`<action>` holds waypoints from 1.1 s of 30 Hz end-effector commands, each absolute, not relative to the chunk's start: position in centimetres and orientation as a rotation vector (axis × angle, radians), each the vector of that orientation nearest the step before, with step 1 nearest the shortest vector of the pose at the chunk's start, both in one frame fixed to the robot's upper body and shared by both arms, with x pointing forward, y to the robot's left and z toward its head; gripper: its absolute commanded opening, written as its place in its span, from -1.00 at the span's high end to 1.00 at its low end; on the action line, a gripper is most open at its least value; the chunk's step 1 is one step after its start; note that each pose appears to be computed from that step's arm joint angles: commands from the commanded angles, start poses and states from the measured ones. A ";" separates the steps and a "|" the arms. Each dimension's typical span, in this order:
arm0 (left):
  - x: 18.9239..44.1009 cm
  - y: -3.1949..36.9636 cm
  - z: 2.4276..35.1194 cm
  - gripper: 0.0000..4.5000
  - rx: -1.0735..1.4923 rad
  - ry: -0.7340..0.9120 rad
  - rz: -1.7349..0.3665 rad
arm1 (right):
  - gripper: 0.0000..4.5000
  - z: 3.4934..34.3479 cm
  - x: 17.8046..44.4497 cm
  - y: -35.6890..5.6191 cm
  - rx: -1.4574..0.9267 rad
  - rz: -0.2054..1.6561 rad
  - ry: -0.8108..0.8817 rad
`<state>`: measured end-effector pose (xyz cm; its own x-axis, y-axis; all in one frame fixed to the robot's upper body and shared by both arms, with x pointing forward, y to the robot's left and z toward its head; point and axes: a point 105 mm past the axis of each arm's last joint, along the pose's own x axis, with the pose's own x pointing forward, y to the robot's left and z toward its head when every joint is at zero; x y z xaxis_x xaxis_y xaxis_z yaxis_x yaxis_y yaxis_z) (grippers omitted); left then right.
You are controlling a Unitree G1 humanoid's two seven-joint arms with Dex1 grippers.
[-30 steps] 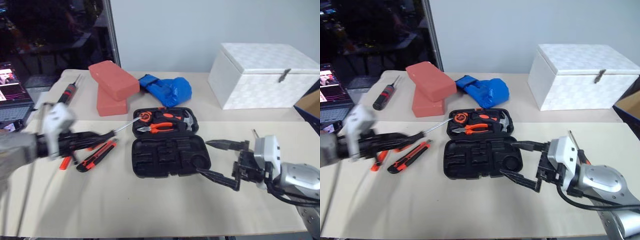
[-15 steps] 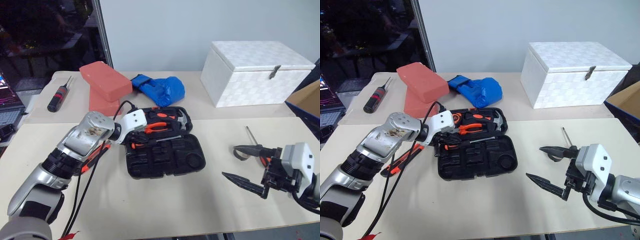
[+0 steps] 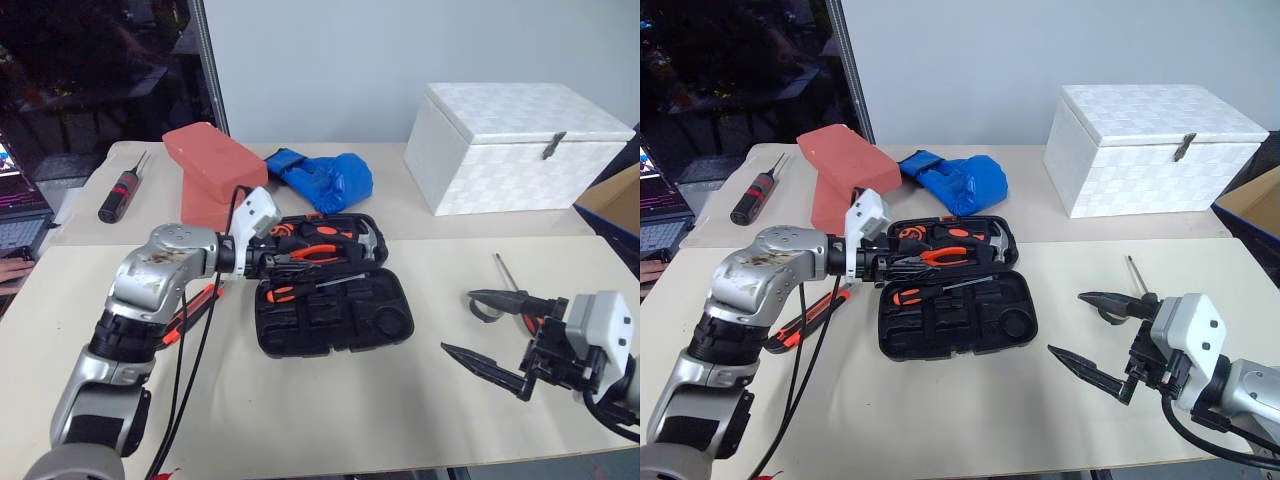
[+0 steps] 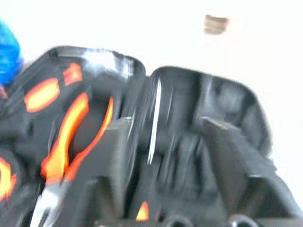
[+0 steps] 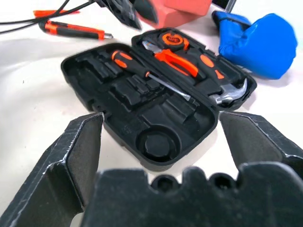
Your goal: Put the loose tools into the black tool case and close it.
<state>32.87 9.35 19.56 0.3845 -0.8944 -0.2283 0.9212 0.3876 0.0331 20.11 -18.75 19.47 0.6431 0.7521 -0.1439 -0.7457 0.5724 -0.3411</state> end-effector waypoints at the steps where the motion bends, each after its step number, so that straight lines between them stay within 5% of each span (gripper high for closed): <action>1: 32.4 8.8 18.5 0.06 0.087 0.115 -1.069 | -1.00 20.4 20.5 -18.3 -0.402 0.834 -0.088; 7: 33.8 8.1 12.9 0.97 0.048 0.136 -0.804 | -1.00 20.0 20.6 -18.0 -0.401 0.814 -0.086; 13: 33.8 7.7 6.6 0.97 0.217 0.347 -0.750 | -1.00 20.1 20.6 -18.3 -0.398 0.811 -0.064; 17: 33.3 7.7 5.7 0.97 0.287 0.379 -0.770 | -1.00 19.5 20.1 -18.6 -0.402 0.808 -0.007; 22: 33.3 7.3 11.4 0.97 0.155 0.125 -0.829 | -1.00 19.1 20.0 -20.0 -0.416 0.704 0.029; 27: 29.2 7.5 16.0 0.97 0.039 0.036 -1.135 | -1.00 17.1 21.6 -22.7 -0.462 0.524 0.203; 33: 25.7 7.3 19.2 0.24 0.082 0.011 -1.381 | -1.00 14.7 24.1 -28.6 -0.420 0.271 0.444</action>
